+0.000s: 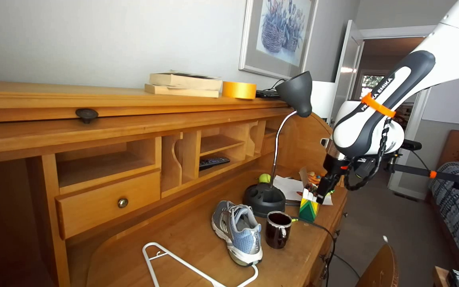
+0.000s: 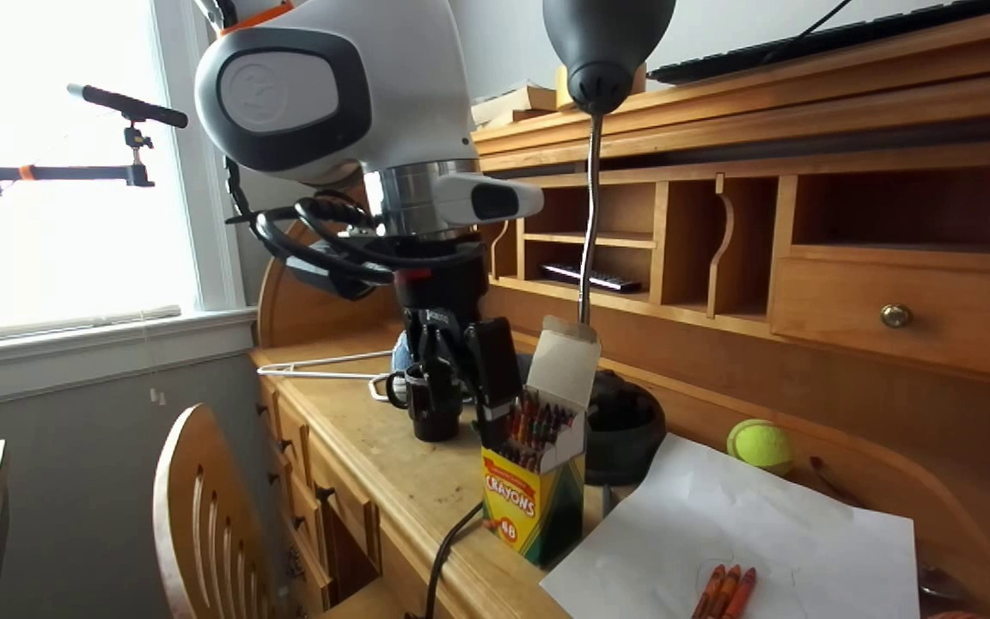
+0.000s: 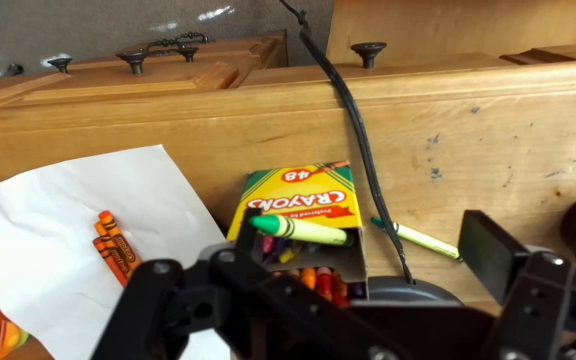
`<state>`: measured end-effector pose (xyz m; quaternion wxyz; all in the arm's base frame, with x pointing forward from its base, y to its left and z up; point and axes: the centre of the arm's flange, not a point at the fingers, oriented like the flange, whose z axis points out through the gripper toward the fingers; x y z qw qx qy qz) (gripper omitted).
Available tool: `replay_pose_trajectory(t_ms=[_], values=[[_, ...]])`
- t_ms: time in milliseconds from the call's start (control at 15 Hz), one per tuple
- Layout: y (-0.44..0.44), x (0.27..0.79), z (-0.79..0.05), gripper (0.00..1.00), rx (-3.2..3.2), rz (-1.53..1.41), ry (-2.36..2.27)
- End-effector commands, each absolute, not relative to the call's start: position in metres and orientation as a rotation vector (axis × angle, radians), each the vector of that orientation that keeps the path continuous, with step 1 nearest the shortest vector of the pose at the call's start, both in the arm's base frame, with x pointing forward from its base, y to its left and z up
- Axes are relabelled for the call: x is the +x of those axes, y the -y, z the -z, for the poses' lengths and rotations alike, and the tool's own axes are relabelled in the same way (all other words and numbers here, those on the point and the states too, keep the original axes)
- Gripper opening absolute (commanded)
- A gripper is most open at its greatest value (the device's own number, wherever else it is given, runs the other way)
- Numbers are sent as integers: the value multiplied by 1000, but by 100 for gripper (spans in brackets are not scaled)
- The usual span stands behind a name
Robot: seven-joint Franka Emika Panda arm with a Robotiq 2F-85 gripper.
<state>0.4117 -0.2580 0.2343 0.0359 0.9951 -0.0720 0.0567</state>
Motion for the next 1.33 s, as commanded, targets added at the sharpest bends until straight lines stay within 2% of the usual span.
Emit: replay_pose_trajectory(t_ms=[0,1267], values=[[257,407,-241,100,3056,-119,264],[251,411,-250,100,3006,-33,347]])
